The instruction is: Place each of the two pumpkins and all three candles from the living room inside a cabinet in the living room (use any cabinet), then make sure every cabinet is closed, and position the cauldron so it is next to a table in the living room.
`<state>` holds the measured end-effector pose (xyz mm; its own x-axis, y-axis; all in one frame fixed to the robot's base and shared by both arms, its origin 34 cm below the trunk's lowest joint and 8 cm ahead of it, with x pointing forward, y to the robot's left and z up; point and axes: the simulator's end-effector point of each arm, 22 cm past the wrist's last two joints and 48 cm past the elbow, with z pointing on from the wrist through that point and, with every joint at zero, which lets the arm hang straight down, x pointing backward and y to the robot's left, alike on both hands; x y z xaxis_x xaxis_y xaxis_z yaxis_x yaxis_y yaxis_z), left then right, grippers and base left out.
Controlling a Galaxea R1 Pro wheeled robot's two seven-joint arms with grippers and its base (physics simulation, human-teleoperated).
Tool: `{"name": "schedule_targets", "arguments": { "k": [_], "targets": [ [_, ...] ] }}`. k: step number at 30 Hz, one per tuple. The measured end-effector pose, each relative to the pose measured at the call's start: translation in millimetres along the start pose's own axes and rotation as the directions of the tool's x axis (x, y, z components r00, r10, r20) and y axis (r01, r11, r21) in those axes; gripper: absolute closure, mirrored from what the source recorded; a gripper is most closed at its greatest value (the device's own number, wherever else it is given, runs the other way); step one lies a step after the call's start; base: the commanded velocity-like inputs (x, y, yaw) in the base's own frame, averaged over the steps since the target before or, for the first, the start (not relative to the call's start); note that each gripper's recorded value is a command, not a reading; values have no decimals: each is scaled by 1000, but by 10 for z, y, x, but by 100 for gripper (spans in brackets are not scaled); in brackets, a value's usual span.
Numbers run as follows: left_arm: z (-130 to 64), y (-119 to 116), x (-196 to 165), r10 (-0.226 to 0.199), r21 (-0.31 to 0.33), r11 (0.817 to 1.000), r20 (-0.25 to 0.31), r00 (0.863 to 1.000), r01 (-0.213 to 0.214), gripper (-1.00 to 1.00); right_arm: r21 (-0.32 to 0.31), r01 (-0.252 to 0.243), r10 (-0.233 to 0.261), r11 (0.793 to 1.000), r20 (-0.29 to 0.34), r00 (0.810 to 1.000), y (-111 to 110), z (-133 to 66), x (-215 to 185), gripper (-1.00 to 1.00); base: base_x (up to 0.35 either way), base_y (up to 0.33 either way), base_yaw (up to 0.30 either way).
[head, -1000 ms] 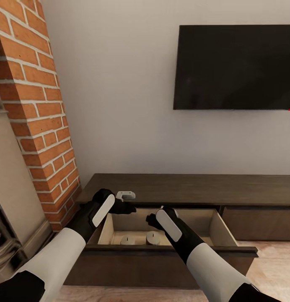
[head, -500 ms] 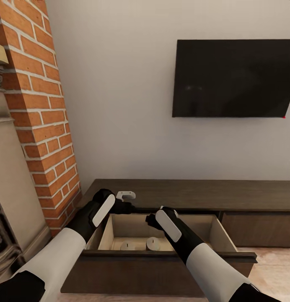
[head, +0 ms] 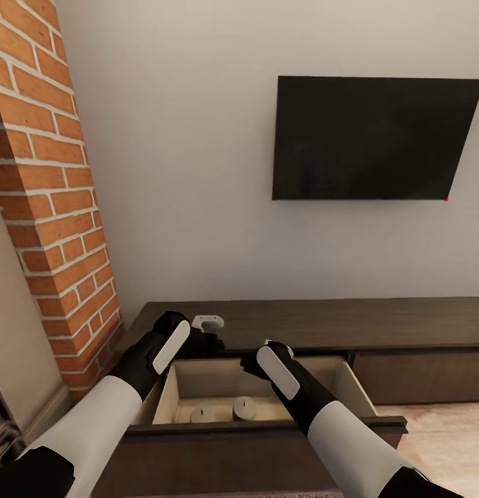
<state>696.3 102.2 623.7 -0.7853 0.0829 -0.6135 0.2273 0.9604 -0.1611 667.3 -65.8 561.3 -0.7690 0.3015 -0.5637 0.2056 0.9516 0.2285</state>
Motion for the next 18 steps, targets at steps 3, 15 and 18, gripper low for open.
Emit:
{"name": "schedule_targets", "arguments": {
  "k": [3, 15, 18],
  "targets": [
    [-40, -6, -53, 0, 0, 1000, 0, 1000, 0, -100, 0, 0, 0, 1000, -1, 1000, 17, -40, -47, -100, -223, 42, -279],
    [-206, -32, -267, -1, -1, 1000, 0, 1000, 1, -100, 0, 0, 0, 1000, -2, 1000, 91, -208, -240, -100, -298, 83, -171],
    [-247, -38, -320, -1, -1, 1000, 0, 1000, 1, -100, 0, 0, 0, 1000, -2, 1000, 109, -251, -288, -100, -317, 38, -30]
  ]
}}
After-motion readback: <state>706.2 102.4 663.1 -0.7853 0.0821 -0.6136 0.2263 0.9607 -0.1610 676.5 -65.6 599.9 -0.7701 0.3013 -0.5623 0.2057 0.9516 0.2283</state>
